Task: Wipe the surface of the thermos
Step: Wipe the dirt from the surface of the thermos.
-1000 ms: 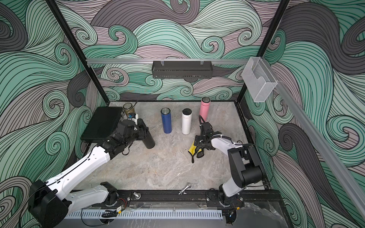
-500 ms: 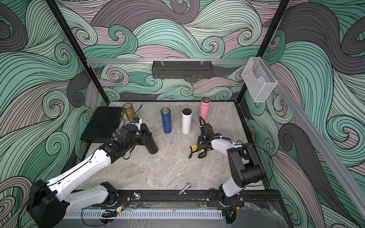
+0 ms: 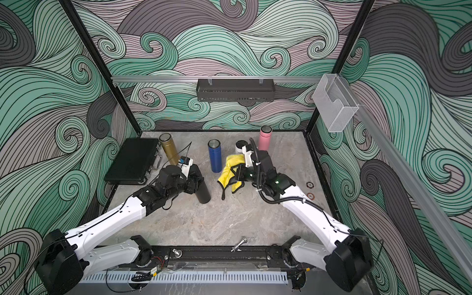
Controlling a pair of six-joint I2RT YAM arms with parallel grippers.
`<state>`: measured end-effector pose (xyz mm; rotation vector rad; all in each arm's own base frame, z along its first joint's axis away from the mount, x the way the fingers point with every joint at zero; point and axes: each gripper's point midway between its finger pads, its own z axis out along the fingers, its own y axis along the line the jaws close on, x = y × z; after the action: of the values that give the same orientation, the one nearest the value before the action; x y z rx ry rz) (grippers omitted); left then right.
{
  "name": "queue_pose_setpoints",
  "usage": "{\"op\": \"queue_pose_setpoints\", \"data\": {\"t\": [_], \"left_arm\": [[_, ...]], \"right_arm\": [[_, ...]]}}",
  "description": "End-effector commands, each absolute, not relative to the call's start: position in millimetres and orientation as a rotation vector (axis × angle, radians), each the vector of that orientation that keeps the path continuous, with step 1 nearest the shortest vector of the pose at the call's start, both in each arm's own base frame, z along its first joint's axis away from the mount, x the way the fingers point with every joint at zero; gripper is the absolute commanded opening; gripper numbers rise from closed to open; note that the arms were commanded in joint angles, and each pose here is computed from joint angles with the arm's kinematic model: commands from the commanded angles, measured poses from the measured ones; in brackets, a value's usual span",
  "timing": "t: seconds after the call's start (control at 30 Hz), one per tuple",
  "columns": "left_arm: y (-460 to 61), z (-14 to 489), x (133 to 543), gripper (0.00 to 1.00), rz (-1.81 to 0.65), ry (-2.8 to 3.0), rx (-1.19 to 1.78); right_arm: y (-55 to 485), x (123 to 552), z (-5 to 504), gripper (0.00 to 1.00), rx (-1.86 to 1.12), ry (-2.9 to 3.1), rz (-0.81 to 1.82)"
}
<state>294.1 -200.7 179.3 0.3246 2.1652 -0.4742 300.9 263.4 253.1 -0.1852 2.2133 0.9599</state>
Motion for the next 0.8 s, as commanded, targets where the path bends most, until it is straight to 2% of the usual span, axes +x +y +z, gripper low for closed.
{"op": "queue_pose_setpoints", "data": {"t": [0.0, 0.2, 0.3, 0.53, 0.77], "left_arm": [[-217.5, 209.0, 295.7, 0.0, -0.545, 2.019, 0.404], [-222.2, 209.7, 288.9, 0.0, -0.539, 1.986, 0.452], [-222.1, 214.7, 288.5, 0.0, -0.529, 1.963, 0.451], [-218.8, 217.8, 291.4, 0.0, -0.493, 1.949, 0.435], [-201.7, 213.7, 301.5, 0.0, -0.389, 1.951, 0.347]], "right_arm": [[296.8, 314.0, 271.3, 0.0, -0.241, 2.178, 1.011], [344.5, 340.6, 298.3, 0.0, -0.31, 2.108, 1.101], [372.5, 342.5, 293.2, 0.0, -0.364, 2.141, 1.131], [420.9, 317.5, 278.1, 0.0, -0.468, 2.175, 1.248], [415.3, 292.1, 277.3, 0.0, -0.429, 2.16, 1.374]]}}
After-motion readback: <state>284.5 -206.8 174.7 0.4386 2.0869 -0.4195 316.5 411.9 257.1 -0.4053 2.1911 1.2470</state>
